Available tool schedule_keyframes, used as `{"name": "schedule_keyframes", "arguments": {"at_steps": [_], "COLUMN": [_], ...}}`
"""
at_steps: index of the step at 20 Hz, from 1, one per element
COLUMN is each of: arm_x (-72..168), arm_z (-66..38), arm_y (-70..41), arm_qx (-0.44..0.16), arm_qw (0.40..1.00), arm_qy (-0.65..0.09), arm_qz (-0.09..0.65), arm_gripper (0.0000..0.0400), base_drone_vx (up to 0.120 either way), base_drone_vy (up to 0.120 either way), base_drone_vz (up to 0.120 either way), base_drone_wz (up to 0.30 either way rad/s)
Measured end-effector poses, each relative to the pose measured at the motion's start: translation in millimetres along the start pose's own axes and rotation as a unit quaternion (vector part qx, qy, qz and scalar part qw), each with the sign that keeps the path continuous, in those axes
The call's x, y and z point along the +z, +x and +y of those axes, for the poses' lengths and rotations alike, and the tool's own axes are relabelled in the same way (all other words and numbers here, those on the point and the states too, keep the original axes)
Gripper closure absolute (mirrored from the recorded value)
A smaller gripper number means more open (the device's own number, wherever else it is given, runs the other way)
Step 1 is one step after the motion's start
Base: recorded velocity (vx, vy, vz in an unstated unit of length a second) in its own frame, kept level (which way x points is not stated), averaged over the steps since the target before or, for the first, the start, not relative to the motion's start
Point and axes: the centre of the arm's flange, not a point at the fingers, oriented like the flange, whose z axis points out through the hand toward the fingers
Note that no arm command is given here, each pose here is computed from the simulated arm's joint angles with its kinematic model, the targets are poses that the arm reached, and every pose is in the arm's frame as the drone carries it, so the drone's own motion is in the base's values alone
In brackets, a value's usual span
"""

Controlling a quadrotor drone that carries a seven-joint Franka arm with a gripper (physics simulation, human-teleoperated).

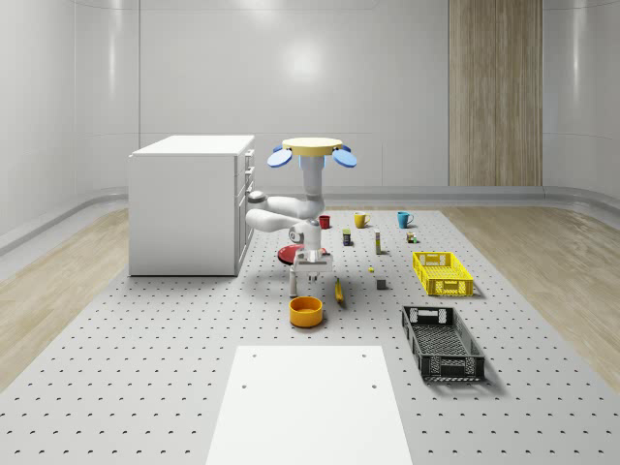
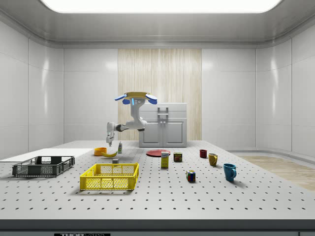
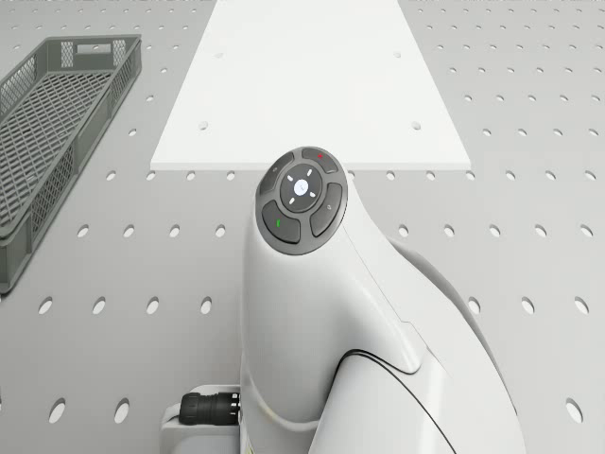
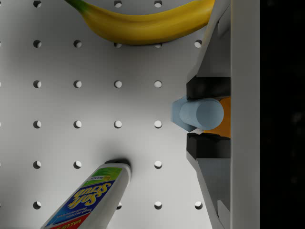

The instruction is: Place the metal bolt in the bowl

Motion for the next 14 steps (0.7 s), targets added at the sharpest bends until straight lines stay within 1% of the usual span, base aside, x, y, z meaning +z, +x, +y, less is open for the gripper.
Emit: {"name": "schedule_keyframes", "arguments": {"at_steps": [3, 5, 8, 10, 11, 13, 14], "arm_x": [0.0, 0.0, 0.0, 0.0, 0.0, 0.0, 0.0], "arm_z": [0.0, 0.0, 0.0, 0.0, 0.0, 0.0, 0.0], "arm_y": [0.0, 0.0, 0.0, 0.0, 0.0, 0.0, 0.0], "arm_qx": [0.0, 0.0, 0.0, 0.0, 0.0, 0.0, 0.0], "arm_qw": [1.0, 1.0, 1.0, 1.0, 1.0, 1.0, 1.0], "arm_qy": [0.0, 0.0, 0.0, 0.0, 0.0, 0.0, 0.0], "arm_qz": [0.0, 0.0, 0.0, 0.0, 0.0, 0.0, 0.0], "arm_gripper": [0.03, 0.03, 0.03, 0.03, 0.03, 0.03, 0.03], "base_drone_vx": [0.12, 0.12, 0.12, 0.12, 0.12, 0.12, 0.12], "base_drone_vy": [-0.013, -0.1, 0.0, -0.06, 0.0, 0.0, 0.0], "base_drone_vz": [0.0, 0.0, 0.0, 0.0, -0.04, -0.12, -0.04], "base_drone_wz": [0.0, 0.0, 0.0, 0.0, 0.0, 0.0, 0.0]}}
